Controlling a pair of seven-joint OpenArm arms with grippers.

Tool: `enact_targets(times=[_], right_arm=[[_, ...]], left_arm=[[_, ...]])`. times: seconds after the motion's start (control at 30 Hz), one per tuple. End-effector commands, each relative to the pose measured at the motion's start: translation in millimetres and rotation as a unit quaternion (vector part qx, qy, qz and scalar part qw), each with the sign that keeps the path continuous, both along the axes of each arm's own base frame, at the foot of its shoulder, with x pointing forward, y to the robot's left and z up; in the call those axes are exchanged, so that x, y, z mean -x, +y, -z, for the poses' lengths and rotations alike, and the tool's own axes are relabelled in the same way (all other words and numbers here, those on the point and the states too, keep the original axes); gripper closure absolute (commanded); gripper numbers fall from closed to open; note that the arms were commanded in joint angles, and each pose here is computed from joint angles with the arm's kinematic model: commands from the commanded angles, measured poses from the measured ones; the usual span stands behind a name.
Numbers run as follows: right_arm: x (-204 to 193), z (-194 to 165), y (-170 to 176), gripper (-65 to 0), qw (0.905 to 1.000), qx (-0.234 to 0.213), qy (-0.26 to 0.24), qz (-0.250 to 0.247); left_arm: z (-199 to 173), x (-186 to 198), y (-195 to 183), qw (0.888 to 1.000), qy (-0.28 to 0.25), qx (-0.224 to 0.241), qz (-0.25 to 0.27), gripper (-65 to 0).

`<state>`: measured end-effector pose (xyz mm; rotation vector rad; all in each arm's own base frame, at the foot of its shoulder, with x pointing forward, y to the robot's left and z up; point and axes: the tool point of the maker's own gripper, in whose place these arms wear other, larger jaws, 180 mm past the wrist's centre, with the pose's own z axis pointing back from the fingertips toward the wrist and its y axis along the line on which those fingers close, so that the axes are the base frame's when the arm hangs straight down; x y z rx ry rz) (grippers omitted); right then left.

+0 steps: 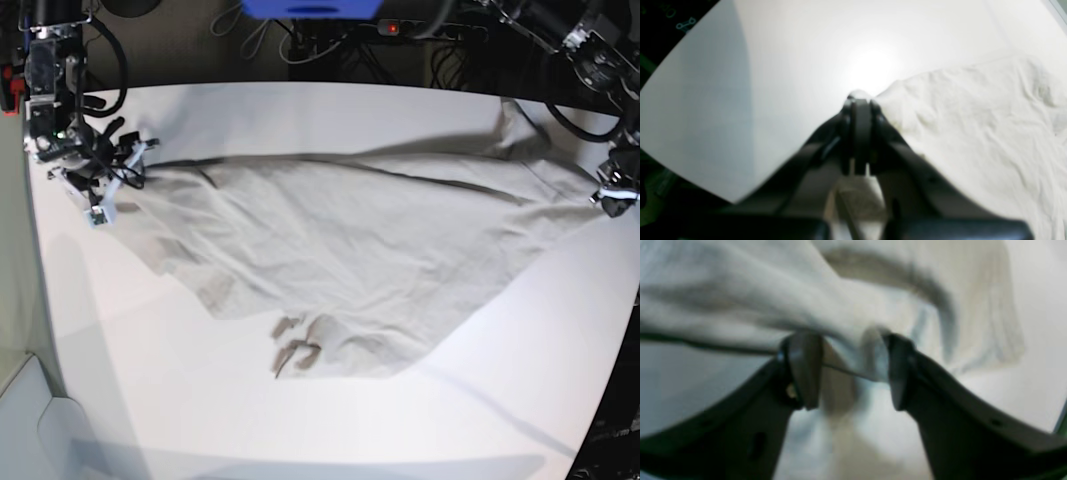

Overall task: Layout the t-shirt on the table in an organized manner, then fold the t-shirt properly
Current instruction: 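Pull the held edge with the right gripper away from the left gripper, then swing the held fabric with the right gripper across toward the left gripper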

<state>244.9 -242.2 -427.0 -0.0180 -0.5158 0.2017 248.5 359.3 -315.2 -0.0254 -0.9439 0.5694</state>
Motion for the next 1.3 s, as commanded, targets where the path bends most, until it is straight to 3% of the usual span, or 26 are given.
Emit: enact_targets(times=[0.0, 0.13, 0.27, 0.37, 0.53, 0.67, 0.8, 0.93, 1.1, 1.27], right_arm=[[-3, -5, -7, -20.5, 0.9999, 0.014, -0.003, -0.004], [-4, -6, -7, 0.0, 0.9999, 0.015, -0.004, -0.004], [-7, -17, -6, 0.0, 0.9995, 0.02, -0.019, -0.012], [-13, -48, 7, 0.0, 0.9967, 0.03, -0.063, -0.041], [-28, -114, 39, 0.0, 0.9826, 0.036, -0.16, -0.088], [-47, -135, 39, 0.0, 0.976, 0.04, -0.196, -0.087], [-68, -162, 25, 0.0, 0.9679, 0.048, -0.238, -0.065], [-100, -201, 35, 0.0, 0.9513, 0.045, -0.296, -0.072], [-140, -260, 73, 0.0, 0.9198, -0.007, -0.385, -0.073], [-160, -308, 148, 0.0, 0.8852, -0.065, -0.44, -0.136]], left_arm=[[-13, -5, 3, 1.0, -0.022, -0.012, 0.001, -0.3], [-11, -5, 0, 1.0, -0.022, -0.007, 0.001, -0.3], [-9, -6, -2, 1.0, -0.021, -0.003, 0.0, -0.3], [-10, -6, -2, 1.0, -0.023, -0.003, 0.0, -0.3], [-10, -7, -2, 1.0, -0.024, -0.004, 0.0, -0.3], [-11, -6, 0, 1.0, -0.023, -0.006, 0.0, -0.3], [-13, 10, 18, 0.999, -0.024, -0.006, -0.035, -0.3], [-16, 14, 22, 0.999, -0.025, -0.01, -0.042, -0.3], [-11, 17, 19, 0.999, -0.017, -0.009, -0.038, -0.3], [-9, 19, 18, 0.999, -0.013, -0.008, -0.039, -0.3]])
